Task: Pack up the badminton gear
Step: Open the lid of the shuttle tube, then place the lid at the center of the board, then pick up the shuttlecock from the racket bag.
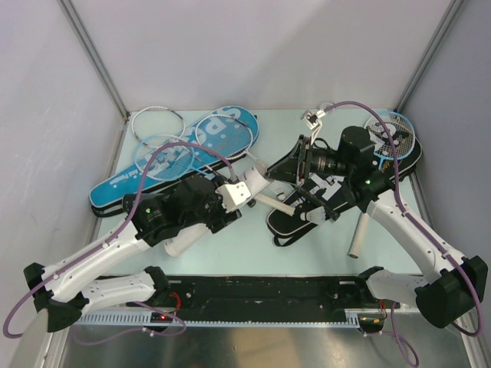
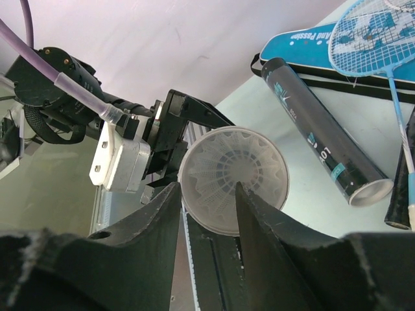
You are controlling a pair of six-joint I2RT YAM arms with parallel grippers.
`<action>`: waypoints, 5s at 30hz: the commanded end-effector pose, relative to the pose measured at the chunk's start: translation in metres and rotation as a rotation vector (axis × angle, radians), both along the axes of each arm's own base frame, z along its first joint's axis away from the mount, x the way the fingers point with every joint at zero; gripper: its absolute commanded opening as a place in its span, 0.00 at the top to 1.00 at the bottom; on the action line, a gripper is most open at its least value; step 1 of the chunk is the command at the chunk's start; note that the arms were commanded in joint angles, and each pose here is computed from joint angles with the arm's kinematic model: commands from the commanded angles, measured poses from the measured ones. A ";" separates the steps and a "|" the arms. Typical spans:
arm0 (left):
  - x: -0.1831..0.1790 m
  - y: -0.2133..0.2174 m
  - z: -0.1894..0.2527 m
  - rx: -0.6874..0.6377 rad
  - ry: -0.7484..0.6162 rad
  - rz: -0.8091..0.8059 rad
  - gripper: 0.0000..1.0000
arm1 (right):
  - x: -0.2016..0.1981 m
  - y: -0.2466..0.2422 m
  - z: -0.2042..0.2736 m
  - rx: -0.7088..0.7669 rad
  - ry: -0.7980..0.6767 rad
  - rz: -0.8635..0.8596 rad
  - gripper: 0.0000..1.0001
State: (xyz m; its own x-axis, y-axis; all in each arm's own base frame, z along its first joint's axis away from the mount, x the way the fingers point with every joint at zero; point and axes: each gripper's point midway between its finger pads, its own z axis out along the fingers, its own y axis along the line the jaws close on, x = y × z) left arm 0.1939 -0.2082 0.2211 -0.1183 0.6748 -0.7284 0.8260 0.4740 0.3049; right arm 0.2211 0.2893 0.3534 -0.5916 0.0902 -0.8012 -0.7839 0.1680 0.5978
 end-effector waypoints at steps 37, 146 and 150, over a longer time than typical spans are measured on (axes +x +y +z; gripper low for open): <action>0.009 -0.003 0.019 -0.040 -0.086 0.003 0.52 | -0.007 0.002 0.046 0.090 -0.087 -0.054 0.48; 0.017 0.018 0.022 -0.127 -0.123 0.193 0.76 | 0.048 -0.156 -0.269 -0.525 0.581 -0.788 0.61; 0.017 0.017 0.021 -0.121 -0.121 0.189 0.76 | 0.052 -0.154 -0.255 -0.488 0.532 -0.801 0.93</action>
State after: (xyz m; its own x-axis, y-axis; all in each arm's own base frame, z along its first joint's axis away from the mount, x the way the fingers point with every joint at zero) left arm 0.2067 -0.1843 0.2254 -0.1712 0.6140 -0.7705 0.6981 0.6275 0.3448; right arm 0.2587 0.1289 0.0705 -0.8447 0.3227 -0.4270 0.0623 0.8517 0.5203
